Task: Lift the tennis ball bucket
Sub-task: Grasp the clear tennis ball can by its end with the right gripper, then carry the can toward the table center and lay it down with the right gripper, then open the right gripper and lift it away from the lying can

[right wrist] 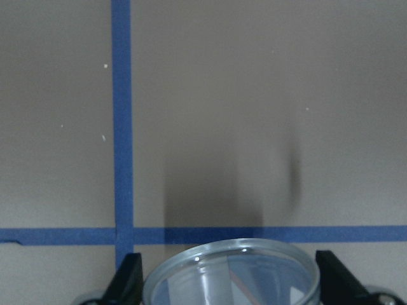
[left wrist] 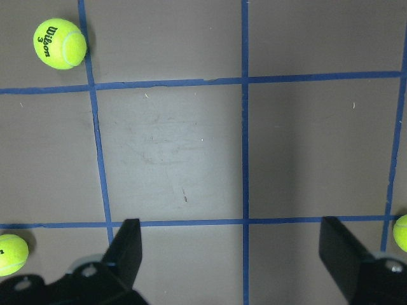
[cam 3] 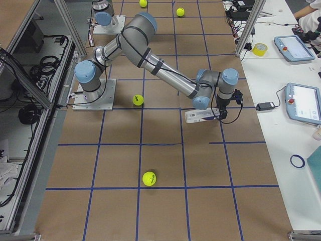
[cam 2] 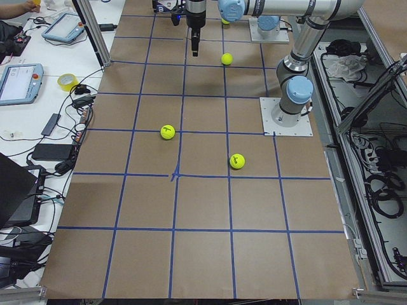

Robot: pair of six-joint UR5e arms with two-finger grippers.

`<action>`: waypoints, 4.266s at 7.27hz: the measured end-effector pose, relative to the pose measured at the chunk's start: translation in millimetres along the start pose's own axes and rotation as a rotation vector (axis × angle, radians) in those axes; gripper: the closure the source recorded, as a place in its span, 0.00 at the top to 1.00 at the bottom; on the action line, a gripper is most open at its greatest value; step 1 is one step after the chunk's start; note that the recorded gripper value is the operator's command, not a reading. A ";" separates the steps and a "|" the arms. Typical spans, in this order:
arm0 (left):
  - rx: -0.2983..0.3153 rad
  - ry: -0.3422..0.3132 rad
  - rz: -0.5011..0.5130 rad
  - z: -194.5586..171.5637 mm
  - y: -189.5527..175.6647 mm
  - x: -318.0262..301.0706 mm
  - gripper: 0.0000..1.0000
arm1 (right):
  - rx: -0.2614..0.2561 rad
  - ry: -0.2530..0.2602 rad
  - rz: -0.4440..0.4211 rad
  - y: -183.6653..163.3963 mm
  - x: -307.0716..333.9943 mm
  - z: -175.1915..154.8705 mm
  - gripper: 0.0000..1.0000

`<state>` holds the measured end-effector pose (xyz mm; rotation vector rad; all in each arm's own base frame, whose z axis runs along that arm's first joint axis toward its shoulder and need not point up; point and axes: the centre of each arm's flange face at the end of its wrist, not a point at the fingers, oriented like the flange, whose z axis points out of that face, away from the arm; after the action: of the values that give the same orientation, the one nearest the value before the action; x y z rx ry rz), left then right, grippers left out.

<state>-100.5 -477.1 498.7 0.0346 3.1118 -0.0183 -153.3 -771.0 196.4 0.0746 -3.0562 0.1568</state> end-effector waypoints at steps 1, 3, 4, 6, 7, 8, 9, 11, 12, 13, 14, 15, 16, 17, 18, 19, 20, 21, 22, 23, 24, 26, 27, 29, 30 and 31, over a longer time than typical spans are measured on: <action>0.000 0.000 0.000 0.3 0.0 0.1 1.00 | -0.007 -0.006 -0.037 0.8 -0.7 0.5 0.66; 0.000 0.001 0.000 0.2 -0.1 0.0 1.00 | -0.038 -0.015 -0.107 4.1 -1.4 2.1 0.57; 0.002 0.000 -0.001 -0.2 -0.4 -0.6 1.00 | -0.049 -0.020 -0.145 5.3 -1.7 1.2 0.56; 0.004 0.003 -0.007 -1.1 -1.3 -4.9 1.00 | -0.029 -0.020 -0.168 3.0 -5.8 -22.1 0.46; 0.007 0.004 -0.006 -2.4 -1.8 -7.5 1.00 | -0.006 -0.024 -0.181 -0.3 -21.8 -48.4 0.50; 0.011 0.004 -0.008 -4.0 -2.5 -10.6 1.00 | 0.009 -0.040 -0.213 -4.2 -55.3 -74.7 0.52; 0.014 0.005 -0.010 -5.7 -3.4 -15.4 1.00 | 0.019 -0.053 -0.266 -6.7 -98.8 -99.9 0.49; 0.024 0.009 -0.016 -10.1 -5.0 -31.7 1.00 | 0.046 -0.079 -0.421 -5.2 -204.0 -140.5 0.46; 0.028 0.009 -0.022 -12.3 -4.7 -39.6 1.00 | 0.063 -0.085 -0.559 0.2 -262.8 -154.4 0.45; 0.030 0.004 -0.020 -13.5 -4.1 -43.9 1.00 | 0.080 -0.089 -0.716 7.7 -314.4 -162.9 0.41; 0.021 -0.018 -0.009 -13.9 -2.4 -47.4 1.00 | 0.098 -0.100 -0.872 19.0 -367.8 -169.5 0.40; 0.004 -0.054 0.006 -13.9 0.2 -51.6 1.00 | 0.112 -0.124 -1.017 34.2 -423.8 -171.2 0.39; -0.007 -0.080 0.016 -13.9 1.4 -56.4 1.00 | 0.133 -0.162 -1.151 52.5 -485.2 -163.2 0.39; -0.008 -0.089 0.014 -14.4 1.3 -62.9 1.00 | 0.160 -0.200 -1.263 72.4 -543.1 -148.5 0.39; -0.008 -0.092 0.007 -14.9 0.9 -69.9 1.00 | 0.166 -0.223 -1.359 90.8 -584.2 -129.3 0.40; -0.008 -0.092 0.001 -15.0 0.7 -74.1 1.00 | 0.161 -0.235 -1.436 104.3 -606.7 -108.0 0.53; -0.008 -0.093 -0.001 -15.2 0.6 -75.9 1.00 | 0.163 -0.238 -1.474 113.7 -619.2 -99.0 0.79; -0.008 -0.093 -0.001 -15.1 0.5 -76.8 1.00 | 0.166 -0.243 -1.495 119.5 -626.6 -96.1 1.00; -0.008 -0.093 -0.001 -14.9 0.5 -77.5 1.00 | 0.166 -0.248 -1.500 122.8 -630.4 -95.7 1.00; -0.008 -0.093 -0.002 -14.6 0.5 -78.3 1.00 | 0.160 -0.249 -1.469 123.6 -630.5 -97.6 1.00; -0.008 -0.093 -0.002 -14.6 0.4 -78.5 1.00 | 0.165 -0.243 -1.422 122.2 -627.0 -108.3 1.00; -0.010 -0.093 -0.004 -14.4 0.6 -79.2 1.00 | 0.183 -0.249 -1.363 116.4 -604.1 -159.1 1.00; -0.011 -0.092 -0.005 -14.3 0.7 -79.3 1.00 | 0.192 -0.269 -1.323 111.1 -576.3 -196.2 1.00; -0.003 -0.061 -0.020 -11.0 -5.0 -76.3 1.00 | 0.182 -0.292 -1.191 102.5 -492.8 -264.8 1.00; 0.020 -0.005 -0.050 -2.7 -14.7 -70.9 1.00 | 0.155 -0.286 -1.073 102.6 -447.7 -292.1 1.00; 0.043 0.053 -0.085 12.6 -27.3 -65.0 1.00 | 0.136 -0.263 -0.913 103.6 -397.1 -319.2 1.00</action>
<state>-35.8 -505.9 488.4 -0.0972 3.1637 -0.0870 261.4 -617.1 469.7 1.5413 -2.8808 0.2957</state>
